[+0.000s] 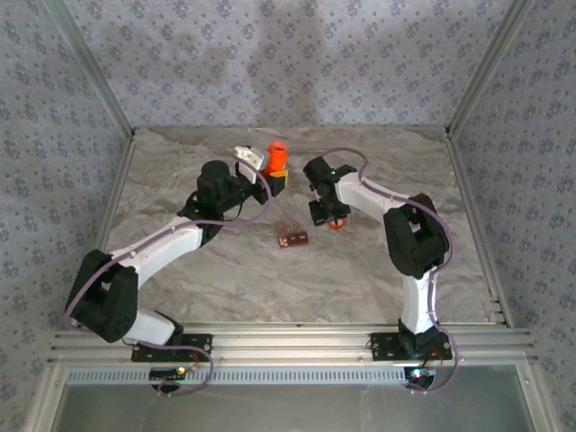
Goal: Sort the pills into containers
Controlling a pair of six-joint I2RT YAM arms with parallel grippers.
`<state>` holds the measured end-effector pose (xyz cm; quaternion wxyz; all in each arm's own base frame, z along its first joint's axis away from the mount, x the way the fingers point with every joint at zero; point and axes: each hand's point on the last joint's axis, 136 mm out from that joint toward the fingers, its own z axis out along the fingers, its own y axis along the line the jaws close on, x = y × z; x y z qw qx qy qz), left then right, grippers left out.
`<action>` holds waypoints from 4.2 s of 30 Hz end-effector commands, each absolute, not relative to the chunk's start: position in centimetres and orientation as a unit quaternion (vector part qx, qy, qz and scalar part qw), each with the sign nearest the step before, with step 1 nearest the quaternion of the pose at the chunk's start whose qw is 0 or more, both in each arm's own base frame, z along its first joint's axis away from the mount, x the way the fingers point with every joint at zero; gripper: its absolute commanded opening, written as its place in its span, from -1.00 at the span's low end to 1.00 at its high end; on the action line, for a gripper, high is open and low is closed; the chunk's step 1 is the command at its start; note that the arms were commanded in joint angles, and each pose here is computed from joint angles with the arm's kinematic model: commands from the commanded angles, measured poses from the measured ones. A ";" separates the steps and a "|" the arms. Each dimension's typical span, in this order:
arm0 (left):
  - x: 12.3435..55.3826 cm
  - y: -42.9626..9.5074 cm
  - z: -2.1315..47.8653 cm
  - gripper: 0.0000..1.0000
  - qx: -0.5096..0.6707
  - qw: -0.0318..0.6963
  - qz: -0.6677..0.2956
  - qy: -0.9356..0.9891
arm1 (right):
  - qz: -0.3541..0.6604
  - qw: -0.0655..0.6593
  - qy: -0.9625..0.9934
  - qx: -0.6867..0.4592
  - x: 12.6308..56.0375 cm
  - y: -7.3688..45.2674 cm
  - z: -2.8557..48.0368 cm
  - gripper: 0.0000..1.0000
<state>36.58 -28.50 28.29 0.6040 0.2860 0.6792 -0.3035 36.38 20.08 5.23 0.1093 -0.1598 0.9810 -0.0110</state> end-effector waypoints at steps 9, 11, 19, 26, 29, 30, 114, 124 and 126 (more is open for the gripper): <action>36.0 -28.5 30.6 -1.00 0.285 0.625 -0.308 0.658 | -0.027 0.085 0.984 -0.154 36.6 19.4 3.5 -0.25; 36.1 -28.5 30.6 -1.00 0.284 0.626 -0.308 0.658 | -0.028 0.082 0.984 -0.155 36.6 19.4 3.1 -0.30; 36.2 -28.6 30.6 -1.00 0.281 0.626 -0.310 0.659 | -0.020 0.077 0.984 -0.161 36.3 19.5 2.7 -0.83; 36.2 -28.7 30.7 -1.00 0.282 0.624 -0.311 0.660 | 0.091 0.114 0.978 -0.146 36.8 22.1 6.0 -1.00; 36.2 -28.7 30.9 -1.00 0.283 0.624 -0.310 0.659 | 0.188 0.139 0.965 -0.117 37.3 24.1 8.6 -1.00; 36.1 -28.7 30.9 -1.00 0.283 0.624 -0.310 0.659 | 0.227 0.151 0.956 -0.107 37.7 25.0 9.6 -1.00; 35.1 -29.8 32.6 -1.00 0.304 0.632 -0.281 0.655 | 0.374 0.181 0.904 0.096 40.8 19.8 7.3 0.18; 36.5 -24.6 33.7 -1.00 0.255 0.662 -0.254 0.658 | 0.152 0.144 0.968 -0.138 41.3 23.7 8.7 0.42; 36.7 -23.5 33.9 -1.00 0.246 0.669 -0.246 0.657 | 0.126 0.132 0.971 -0.155 41.4 24.7 8.2 0.43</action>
